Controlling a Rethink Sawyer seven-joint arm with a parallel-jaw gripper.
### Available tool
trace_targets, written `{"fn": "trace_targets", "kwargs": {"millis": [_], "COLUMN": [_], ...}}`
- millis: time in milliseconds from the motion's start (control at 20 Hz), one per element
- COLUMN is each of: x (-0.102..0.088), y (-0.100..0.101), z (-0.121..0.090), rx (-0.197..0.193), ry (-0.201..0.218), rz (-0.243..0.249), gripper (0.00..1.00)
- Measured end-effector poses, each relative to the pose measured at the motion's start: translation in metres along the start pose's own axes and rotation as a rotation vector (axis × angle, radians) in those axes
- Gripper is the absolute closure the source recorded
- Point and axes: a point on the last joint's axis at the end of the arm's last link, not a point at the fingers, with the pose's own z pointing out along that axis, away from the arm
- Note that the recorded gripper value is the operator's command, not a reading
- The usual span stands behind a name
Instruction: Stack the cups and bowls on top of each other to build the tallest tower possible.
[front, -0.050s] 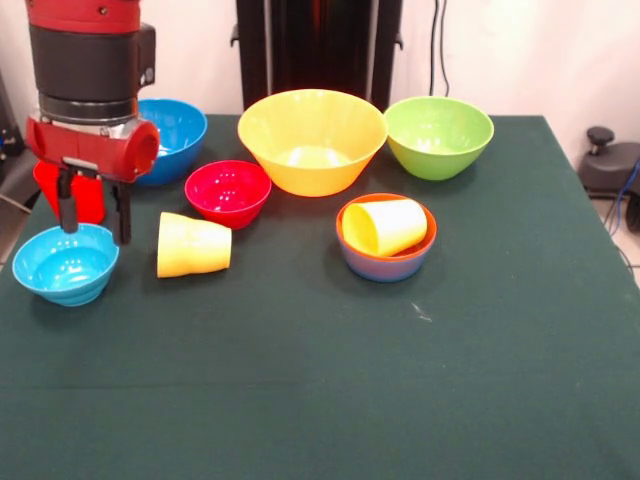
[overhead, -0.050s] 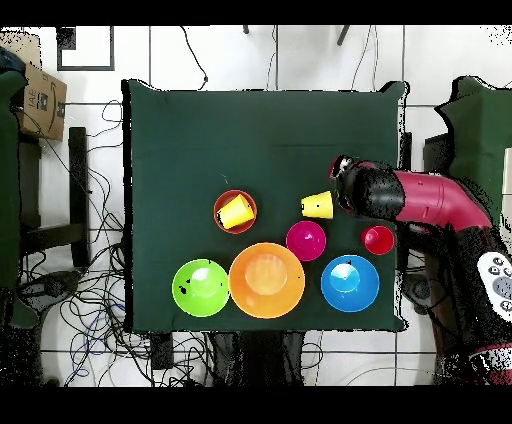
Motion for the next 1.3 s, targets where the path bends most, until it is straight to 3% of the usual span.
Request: {"fn": "trace_targets", "kwargs": {"millis": [500, 800, 1300], "x": [0.008, 0.030, 0.051], "y": [-0.014, -0.022, -0.021], "z": [0.014, 0.037, 0.059], "rx": [-0.010, 0.004, 0.004], "ry": [0.017, 0.037, 0.031], "rz": [0.013, -0.032, -0.092], "gripper": [0.00, 0.00, 0.00]}}
